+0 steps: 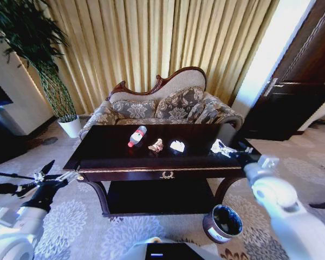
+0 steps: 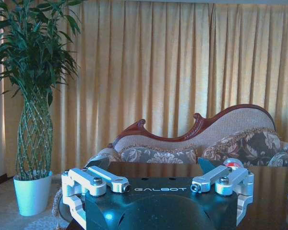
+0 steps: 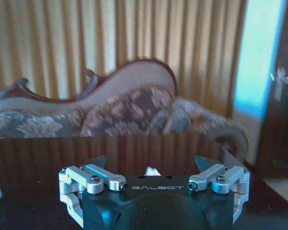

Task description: Move to the front of the table and place the trash on the table into the trash bin.

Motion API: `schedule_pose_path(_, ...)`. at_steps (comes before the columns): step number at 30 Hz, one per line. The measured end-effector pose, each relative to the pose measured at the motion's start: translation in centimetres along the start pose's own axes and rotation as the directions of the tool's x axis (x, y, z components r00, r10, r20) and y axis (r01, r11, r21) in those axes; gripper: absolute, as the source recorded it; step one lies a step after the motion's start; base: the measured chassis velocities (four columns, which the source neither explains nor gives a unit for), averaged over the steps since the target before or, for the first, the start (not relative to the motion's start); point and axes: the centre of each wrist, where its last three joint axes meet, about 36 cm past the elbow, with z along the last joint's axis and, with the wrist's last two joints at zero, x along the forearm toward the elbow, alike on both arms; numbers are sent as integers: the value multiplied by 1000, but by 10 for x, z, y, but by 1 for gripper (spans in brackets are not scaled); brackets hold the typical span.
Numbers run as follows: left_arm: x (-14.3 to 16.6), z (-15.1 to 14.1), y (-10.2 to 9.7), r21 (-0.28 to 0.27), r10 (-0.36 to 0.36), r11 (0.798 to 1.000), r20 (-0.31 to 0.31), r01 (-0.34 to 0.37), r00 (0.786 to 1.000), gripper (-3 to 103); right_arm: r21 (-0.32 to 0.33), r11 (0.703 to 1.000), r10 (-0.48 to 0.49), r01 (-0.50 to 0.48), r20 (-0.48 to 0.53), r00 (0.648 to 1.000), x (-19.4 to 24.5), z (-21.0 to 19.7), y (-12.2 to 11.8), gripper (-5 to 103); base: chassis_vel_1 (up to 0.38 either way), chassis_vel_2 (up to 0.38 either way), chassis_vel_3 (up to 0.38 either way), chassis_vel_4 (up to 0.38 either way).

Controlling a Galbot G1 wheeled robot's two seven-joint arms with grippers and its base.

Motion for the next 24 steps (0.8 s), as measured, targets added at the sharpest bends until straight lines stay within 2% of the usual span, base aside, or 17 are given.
schedule_pose_path(2, 0, 1, 0, -3, -2, 1000, -2, 2, 1000, 100, -41, 999, 15, -17, -49, 999, -5, -9, -1, 100, 0, 0, 0, 0)
schedule_pose_path(7, -1, 2, 1, -3, -5, 1000, -3, 5, 1000, 100, -52, 999, 7, -12, -87, 996, -13, -17, -2, 100, 0, 0, 0, 0)
schedule_pose_path(19, -1, 3, 1, -7, -13, 1000, -7, 13, 1000, 100, 0, 999, -31, 32, -136, 990, -35, -5, 19, 100, 0, 0, 0, 0)
schedule_pose_path(24, 0, 4, 1, -4, -15, 1000, -10, 15, 1000, 100, 7, 1000, -18, 20, -158, 987, -44, 3, 17, 100, 0, 0, 0, 0)
